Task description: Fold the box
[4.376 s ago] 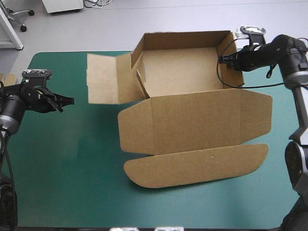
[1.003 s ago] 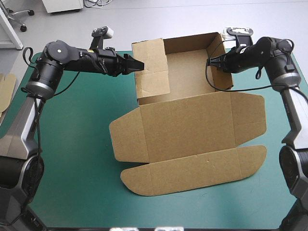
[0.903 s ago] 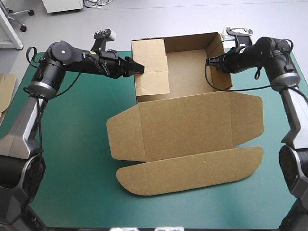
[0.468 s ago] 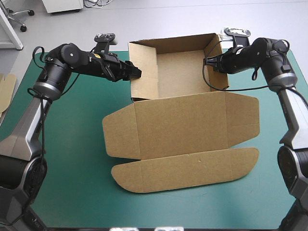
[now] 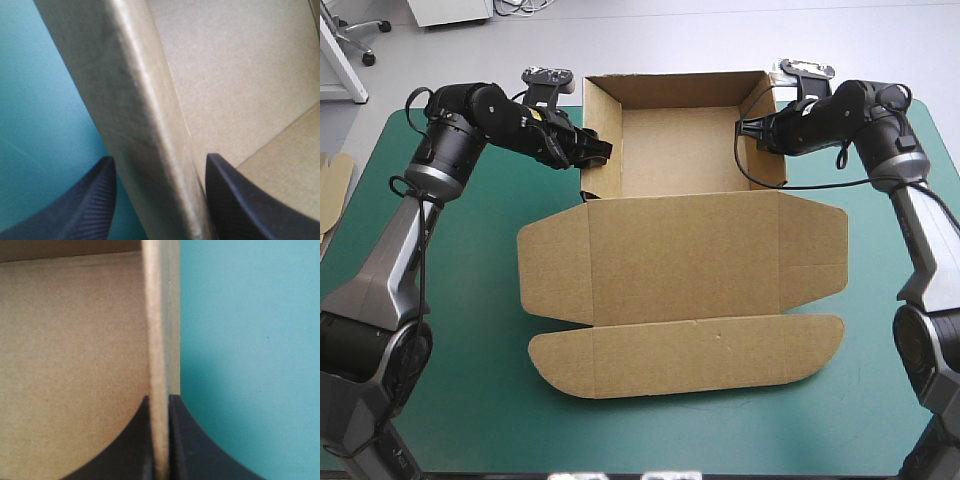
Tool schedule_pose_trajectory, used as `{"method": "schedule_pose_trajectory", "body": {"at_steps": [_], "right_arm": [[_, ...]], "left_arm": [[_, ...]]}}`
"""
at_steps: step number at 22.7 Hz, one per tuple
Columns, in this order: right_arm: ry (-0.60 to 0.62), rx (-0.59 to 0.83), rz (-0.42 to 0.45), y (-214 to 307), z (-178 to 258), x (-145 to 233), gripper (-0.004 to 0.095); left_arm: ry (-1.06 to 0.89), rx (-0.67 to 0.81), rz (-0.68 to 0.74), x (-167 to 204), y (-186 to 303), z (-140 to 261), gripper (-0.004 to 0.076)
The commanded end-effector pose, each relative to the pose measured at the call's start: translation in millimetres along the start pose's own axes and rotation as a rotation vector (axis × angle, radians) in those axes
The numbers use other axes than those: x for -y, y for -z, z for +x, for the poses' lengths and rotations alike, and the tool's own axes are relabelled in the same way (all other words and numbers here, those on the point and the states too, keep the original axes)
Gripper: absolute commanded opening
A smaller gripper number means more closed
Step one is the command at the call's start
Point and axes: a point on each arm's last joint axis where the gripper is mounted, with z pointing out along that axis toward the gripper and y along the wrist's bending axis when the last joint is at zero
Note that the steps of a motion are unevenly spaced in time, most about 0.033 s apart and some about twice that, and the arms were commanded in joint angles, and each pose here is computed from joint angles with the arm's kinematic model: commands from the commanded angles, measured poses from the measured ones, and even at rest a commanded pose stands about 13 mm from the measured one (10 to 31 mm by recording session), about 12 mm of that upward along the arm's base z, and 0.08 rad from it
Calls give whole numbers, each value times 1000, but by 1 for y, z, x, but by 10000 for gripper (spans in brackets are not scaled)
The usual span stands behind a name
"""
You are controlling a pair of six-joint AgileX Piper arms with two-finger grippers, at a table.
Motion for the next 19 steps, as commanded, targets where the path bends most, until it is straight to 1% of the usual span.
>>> {"method": "schedule_pose_trajectory", "body": {"at_steps": [1,3,4,8,9,14,15,16,18,19], "right_arm": [[-7,128,-19,33,-12,-13,-18],[4,119,7,33,-11,-13,-17],[11,110,16,31,-10,-13,-17],[8,85,24,26,-8,-12,-12],[6,64,27,23,-7,-11,-12],[54,-4,52,8,1,-18,-12],[60,-1,46,4,2,-21,-12],[59,-5,42,1,2,-22,-12],[32,-16,42,-5,3,-20,-12],[23,-21,43,-7,3,-20,-12]], "left_arm": [[-4,85,14,12,26,-12,383],[-16,87,10,14,24,-16,383],[-22,86,-14,12,23,-18,383],[-61,34,-98,12,11,-21,377],[-79,0,-123,11,1,-22,376],[-71,-38,-180,2,-25,-23,375],[-74,-52,-207,0,-29,-22,366],[-83,-58,-226,-1,-31,-22,337],[-76,-86,-226,-2,-34,-19,246],[-74,-90,-222,-2,-35,-18,228]]}}
